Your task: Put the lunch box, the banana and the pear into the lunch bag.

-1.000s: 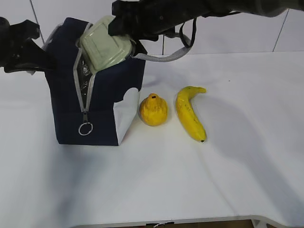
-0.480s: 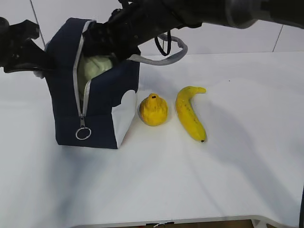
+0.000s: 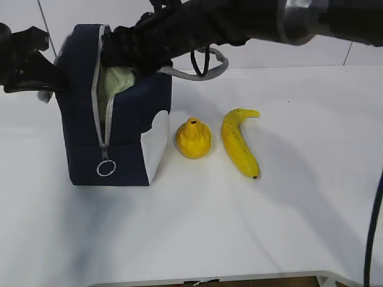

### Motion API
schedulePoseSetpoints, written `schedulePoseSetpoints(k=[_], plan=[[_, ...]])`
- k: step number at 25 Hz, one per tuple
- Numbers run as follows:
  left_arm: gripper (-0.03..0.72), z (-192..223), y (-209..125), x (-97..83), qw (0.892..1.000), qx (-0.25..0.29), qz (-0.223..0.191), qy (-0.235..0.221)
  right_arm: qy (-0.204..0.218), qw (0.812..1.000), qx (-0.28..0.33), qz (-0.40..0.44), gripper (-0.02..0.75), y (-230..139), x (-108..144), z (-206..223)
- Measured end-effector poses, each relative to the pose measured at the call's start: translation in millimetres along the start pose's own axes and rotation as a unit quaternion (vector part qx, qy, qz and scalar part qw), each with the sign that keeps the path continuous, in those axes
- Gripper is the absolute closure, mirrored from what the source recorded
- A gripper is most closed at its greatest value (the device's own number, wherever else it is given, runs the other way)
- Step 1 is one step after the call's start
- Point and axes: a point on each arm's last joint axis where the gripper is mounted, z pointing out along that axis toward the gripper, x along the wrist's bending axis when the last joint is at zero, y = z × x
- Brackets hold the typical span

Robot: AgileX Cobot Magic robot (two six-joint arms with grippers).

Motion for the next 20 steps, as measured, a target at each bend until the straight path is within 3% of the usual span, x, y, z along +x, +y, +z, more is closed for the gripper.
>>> schedulePoseSetpoints(k=[7,15,20], plan=[[0.694,0.0,-0.3,-0.1,1.000,0.002,0.000,-0.001,0.015,0.998,0.064,0.004,0.329,-35.2,-13.2,28.5],[0.694,0.0,-0.4,-0.2,1.000,0.002,0.000,-0.001,0.028,0.996,0.075,-0.025,0.326,-37.5,-11.4,28.2],[0.694,0.0,-0.5,-0.2,1.000,0.003,0.000,-0.001,0.039,0.995,0.084,-0.028,0.276,-38.7,-9.3,27.6]])
